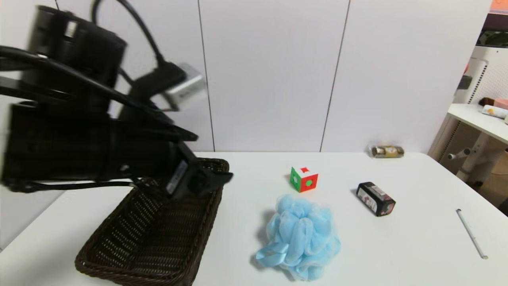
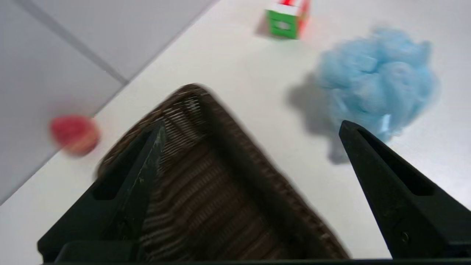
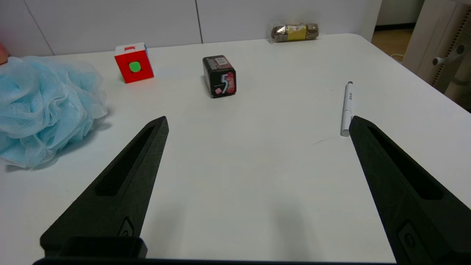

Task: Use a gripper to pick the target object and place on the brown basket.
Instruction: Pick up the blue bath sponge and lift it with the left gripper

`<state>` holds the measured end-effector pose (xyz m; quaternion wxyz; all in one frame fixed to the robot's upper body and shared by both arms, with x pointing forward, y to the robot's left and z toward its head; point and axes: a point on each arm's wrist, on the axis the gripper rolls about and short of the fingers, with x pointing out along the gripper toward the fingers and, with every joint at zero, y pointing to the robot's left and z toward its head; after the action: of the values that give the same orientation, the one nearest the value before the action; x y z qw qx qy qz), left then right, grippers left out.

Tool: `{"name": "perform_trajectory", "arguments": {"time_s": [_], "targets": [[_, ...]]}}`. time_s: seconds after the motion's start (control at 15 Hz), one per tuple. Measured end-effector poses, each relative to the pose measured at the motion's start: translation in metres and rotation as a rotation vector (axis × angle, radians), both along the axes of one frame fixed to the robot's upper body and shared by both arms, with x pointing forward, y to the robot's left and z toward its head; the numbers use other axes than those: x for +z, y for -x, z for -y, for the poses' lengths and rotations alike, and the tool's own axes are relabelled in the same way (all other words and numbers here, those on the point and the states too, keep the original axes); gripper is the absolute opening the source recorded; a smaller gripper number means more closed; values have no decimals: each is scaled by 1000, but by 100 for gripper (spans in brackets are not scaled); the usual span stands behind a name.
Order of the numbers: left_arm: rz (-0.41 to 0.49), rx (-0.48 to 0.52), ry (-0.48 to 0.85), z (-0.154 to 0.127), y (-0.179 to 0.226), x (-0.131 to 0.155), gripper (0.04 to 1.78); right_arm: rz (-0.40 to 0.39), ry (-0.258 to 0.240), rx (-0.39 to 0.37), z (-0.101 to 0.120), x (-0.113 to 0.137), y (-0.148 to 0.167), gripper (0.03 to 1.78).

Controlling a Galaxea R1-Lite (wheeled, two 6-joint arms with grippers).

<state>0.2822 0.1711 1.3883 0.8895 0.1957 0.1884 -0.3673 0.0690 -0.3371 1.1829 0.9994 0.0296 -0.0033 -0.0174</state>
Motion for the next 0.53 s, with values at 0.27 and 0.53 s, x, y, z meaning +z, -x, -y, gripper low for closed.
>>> {"name": "perform_trajectory", "arguments": {"time_s": [0.27,0.53], "targets": [[-131,-239,-66,72,-12,-39,169,0,0,0,0,0,0,169],[-201,-311,-131,119,-26,-75,169,0,0,0,0,0,0,169]]}}
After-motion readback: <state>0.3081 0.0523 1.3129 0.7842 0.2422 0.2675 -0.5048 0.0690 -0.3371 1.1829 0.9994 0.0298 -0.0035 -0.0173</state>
